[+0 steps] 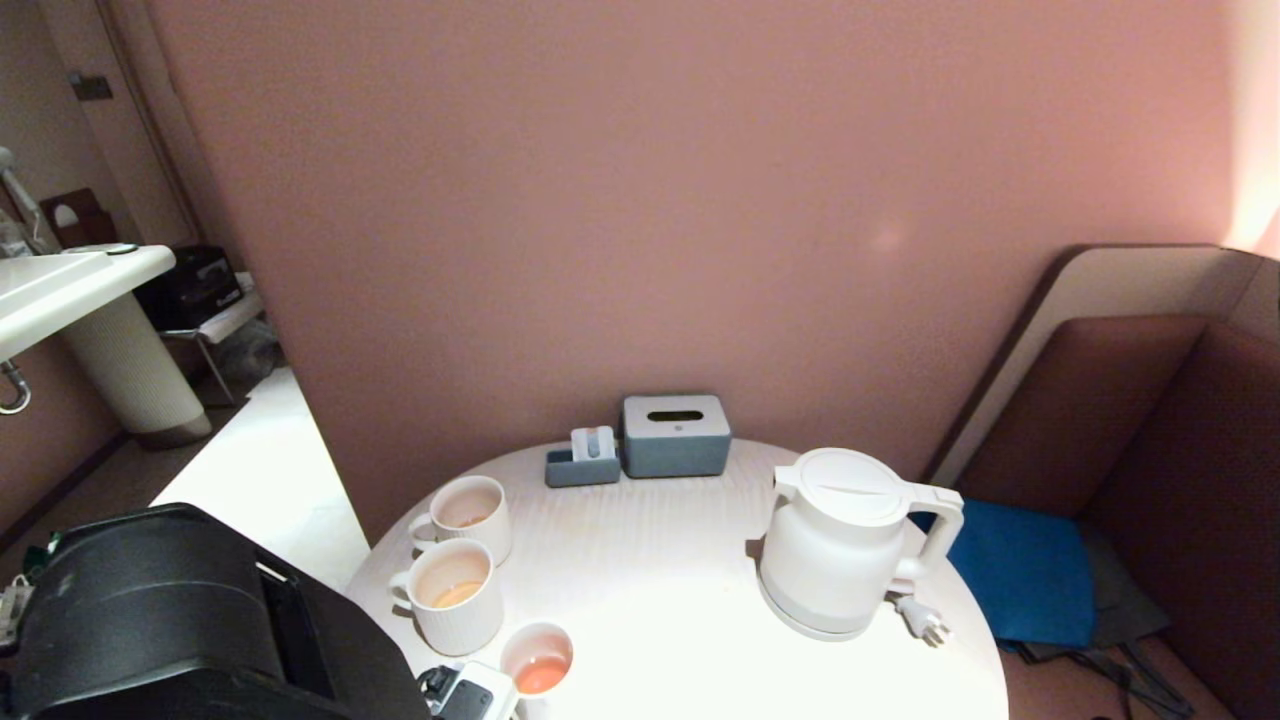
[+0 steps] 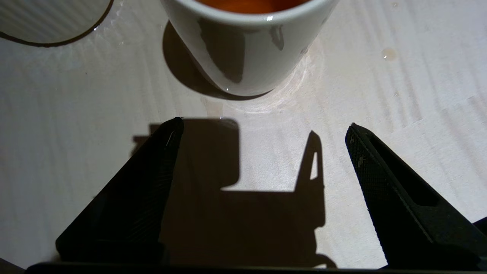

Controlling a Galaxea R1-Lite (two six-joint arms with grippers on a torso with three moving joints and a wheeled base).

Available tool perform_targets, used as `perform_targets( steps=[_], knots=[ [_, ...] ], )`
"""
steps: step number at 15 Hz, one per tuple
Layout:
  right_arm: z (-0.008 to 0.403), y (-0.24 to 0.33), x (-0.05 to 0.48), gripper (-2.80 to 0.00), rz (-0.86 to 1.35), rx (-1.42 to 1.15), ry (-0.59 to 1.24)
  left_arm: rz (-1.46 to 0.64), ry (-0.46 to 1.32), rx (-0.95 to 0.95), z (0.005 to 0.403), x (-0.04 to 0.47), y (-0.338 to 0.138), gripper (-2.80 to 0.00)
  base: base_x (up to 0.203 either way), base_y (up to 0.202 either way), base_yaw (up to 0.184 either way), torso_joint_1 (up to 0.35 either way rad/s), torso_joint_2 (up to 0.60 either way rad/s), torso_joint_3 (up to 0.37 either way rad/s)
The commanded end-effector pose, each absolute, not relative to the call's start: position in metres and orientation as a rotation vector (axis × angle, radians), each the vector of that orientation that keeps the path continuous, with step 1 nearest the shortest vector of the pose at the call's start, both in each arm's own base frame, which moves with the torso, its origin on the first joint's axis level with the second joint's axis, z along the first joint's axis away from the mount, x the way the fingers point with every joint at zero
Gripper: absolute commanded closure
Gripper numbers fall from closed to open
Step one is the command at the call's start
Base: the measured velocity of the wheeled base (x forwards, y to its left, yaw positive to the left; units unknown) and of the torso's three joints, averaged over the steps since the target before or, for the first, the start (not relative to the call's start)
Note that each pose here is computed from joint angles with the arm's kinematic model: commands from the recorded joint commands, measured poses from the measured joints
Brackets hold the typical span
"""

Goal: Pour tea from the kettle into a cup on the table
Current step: Pick up the cup

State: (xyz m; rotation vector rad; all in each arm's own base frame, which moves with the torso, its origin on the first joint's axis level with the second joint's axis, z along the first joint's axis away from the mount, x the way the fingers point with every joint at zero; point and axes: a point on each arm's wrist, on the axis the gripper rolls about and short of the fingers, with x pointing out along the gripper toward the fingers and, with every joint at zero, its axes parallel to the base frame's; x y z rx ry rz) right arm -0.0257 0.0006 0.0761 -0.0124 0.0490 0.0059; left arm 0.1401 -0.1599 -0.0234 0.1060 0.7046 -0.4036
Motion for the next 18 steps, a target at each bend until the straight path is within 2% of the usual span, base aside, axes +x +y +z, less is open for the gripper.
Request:
perform_targets(
  steps=[1, 9, 18],
  knots=[
    [0.076, 0.001, -0.026, 0.0, 0.006, -0.013, 0.051, -0.403, 0.697, 0.101, -0.028, 0.142, -0.161, -2.8, 0.0, 0.0, 0.0, 0.0, 0.0, 0.0],
    [0.076, 0.001, -0.026, 0.0, 0.006, -0.013, 0.051, -0.399, 0.638, 0.056, -0.025, 0.154, -0.171, -2.8, 0.0, 0.0, 0.0, 0.0, 0.0, 0.0],
    [0.076, 0.001, -0.026, 0.0, 0.006, -0.013, 0.051, -0.362, 0.528, 0.007, -0.022, 0.191, -0.182, -2.8, 0.0, 0.0, 0.0, 0.0, 0.0, 0.0]
  ],
)
